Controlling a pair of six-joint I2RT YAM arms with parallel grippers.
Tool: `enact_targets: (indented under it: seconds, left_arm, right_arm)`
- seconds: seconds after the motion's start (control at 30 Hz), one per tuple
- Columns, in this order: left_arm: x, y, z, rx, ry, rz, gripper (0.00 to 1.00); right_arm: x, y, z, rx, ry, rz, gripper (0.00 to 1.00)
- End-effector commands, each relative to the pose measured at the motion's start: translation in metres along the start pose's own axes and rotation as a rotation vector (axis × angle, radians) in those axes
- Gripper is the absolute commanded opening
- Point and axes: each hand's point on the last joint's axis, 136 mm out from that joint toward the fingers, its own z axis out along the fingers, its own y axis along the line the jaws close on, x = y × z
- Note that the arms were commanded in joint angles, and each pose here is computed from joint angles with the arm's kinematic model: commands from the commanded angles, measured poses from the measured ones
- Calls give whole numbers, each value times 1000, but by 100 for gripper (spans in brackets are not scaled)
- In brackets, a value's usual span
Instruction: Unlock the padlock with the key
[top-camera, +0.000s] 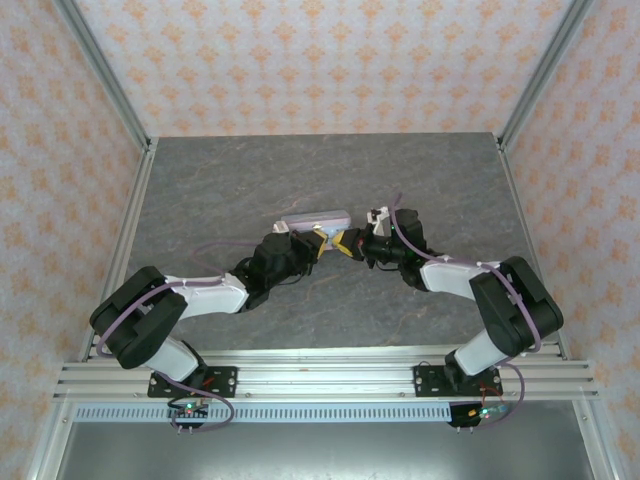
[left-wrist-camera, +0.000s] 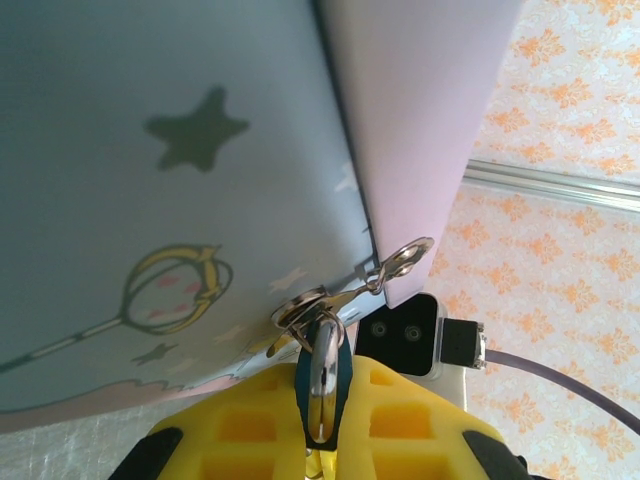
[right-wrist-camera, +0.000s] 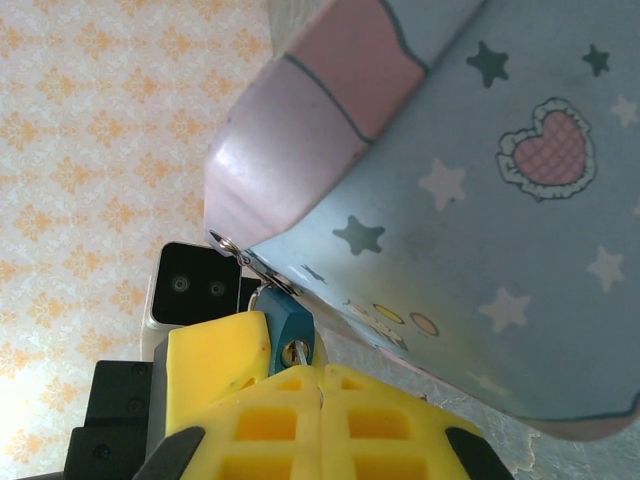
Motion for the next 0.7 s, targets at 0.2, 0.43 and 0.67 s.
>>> enact_targets:
  seconds: [0.2,0.43,0.67]
  left_arm:
    - [30,-10,-5,34,138,40,0]
    - [31,-7,-2,27,149,57,0]
    - [41,-14,2,72,219,89,0]
  right_arm:
    - [7,4,-9,-37,-9,-76,0]
    - [13,4,-11,-51,11,-89,0]
    - [16,5,-13,-60,20,-104,0]
